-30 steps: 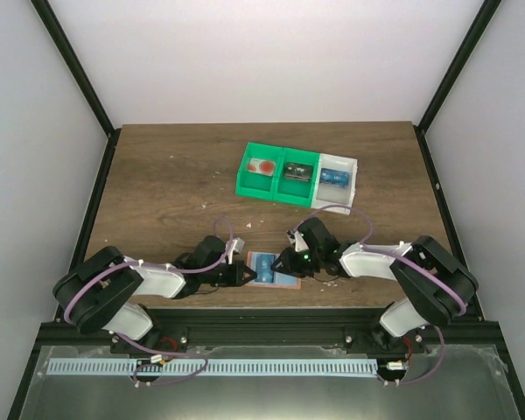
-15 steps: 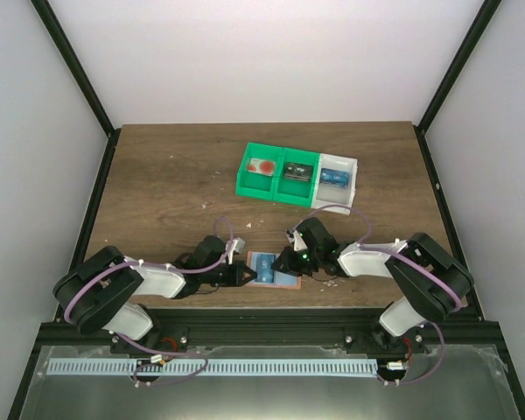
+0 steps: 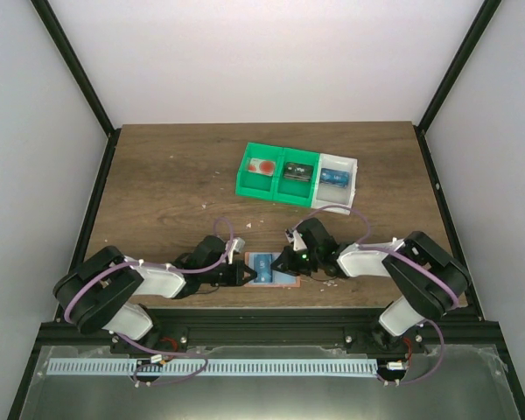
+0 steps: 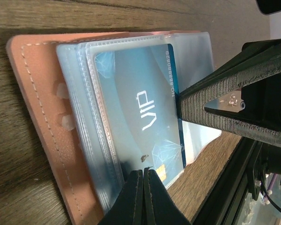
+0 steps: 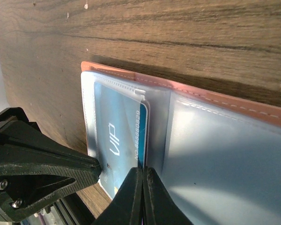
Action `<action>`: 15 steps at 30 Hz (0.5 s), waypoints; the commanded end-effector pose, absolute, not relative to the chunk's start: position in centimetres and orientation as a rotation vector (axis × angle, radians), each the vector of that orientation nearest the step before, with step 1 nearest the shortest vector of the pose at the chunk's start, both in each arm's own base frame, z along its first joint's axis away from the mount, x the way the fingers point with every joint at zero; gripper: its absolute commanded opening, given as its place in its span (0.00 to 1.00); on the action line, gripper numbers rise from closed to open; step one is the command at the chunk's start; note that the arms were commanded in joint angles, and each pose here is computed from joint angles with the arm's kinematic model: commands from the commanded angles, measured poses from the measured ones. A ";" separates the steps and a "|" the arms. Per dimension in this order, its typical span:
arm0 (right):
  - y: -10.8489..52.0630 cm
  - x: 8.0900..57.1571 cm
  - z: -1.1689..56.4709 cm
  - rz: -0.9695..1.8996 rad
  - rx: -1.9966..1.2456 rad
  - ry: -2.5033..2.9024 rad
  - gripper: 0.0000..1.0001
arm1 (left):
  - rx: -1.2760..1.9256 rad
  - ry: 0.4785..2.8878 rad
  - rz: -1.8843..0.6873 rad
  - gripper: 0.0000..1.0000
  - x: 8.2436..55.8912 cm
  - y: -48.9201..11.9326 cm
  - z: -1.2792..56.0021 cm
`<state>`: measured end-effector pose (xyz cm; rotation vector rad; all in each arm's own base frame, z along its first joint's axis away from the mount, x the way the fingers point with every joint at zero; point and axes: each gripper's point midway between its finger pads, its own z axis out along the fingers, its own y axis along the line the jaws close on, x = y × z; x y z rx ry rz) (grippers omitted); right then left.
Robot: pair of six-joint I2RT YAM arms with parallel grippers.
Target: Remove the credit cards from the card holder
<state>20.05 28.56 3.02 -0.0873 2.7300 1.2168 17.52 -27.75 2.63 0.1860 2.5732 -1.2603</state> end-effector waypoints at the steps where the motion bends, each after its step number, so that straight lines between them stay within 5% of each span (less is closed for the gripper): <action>1: 28.9 19.4 3.0 1.258 -0.114 2.719 0.01 | 0.182 2.570 -1.248 0.00 17.7 -27.5 2.3; 15: 28.4 19.3 3.6 1.271 -0.097 2.668 0.01 | 0.176 2.588 -1.190 0.00 17.9 -26.9 1.8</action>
